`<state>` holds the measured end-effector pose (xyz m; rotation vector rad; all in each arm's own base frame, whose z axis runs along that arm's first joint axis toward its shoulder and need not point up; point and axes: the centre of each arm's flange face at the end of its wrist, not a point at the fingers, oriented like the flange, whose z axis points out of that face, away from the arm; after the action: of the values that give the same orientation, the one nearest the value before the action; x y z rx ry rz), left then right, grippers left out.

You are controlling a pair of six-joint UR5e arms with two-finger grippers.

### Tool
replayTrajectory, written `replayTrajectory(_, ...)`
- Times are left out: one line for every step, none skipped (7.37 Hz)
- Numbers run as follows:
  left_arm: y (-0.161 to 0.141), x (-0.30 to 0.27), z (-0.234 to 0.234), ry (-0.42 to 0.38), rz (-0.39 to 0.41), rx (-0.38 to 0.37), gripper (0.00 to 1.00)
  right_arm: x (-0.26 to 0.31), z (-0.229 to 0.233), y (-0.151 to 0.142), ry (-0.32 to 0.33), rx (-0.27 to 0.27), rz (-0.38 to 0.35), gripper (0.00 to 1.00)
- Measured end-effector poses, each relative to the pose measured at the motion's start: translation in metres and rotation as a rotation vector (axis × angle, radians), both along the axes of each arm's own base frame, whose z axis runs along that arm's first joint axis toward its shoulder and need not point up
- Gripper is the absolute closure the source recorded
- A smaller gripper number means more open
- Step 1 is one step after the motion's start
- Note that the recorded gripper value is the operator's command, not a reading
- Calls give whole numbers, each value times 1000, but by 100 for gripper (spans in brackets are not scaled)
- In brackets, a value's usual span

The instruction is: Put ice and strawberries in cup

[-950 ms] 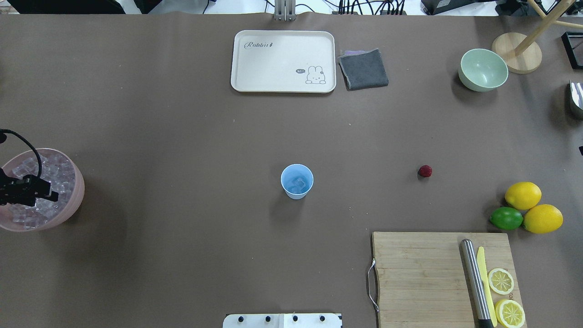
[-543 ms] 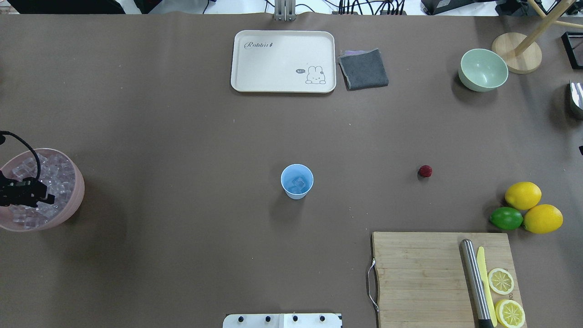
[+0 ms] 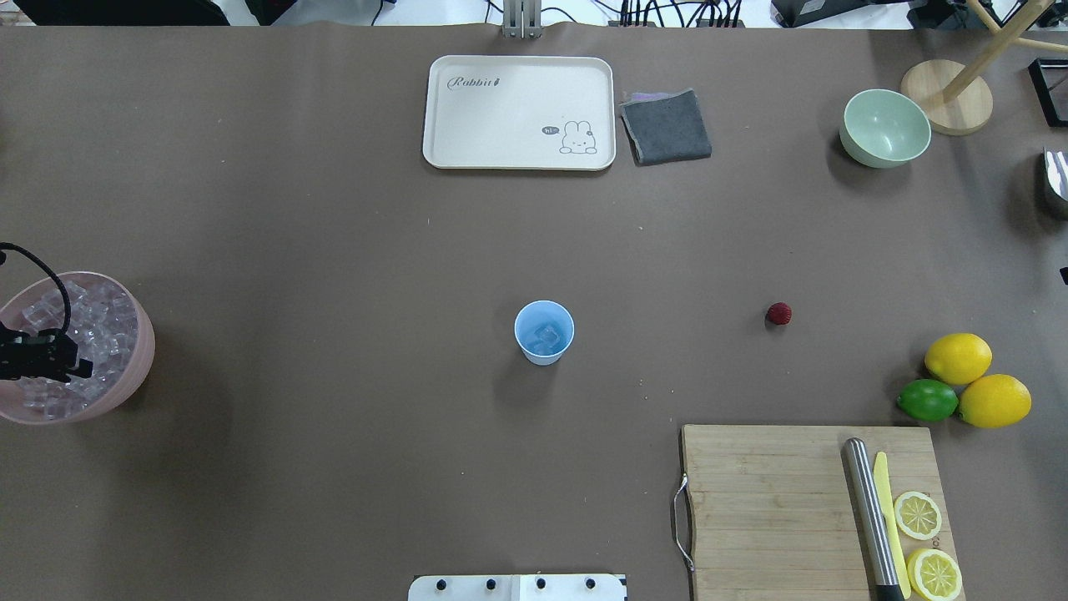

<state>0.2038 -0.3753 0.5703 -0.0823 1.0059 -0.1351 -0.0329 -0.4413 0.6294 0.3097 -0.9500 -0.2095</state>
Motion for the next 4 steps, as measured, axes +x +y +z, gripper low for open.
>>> replayTrajectory(0, 0, -2, 2, -2, -1, 100, 0, 0, 0, -1, 0, 0, 0)
replayTrajectory(0, -1, -4, 5, -4, -3, 100, 0, 0, 0, 0, 0, 0, 0)
replayTrajectory(0, -2, -11, 21, 2, -4, 100, 0, 0, 0, 0, 0, 0, 0)
replayTrajectory(-1, -5, -24, 52, 8, -8, 100, 0, 1, 0, 0, -1, 0, 0)
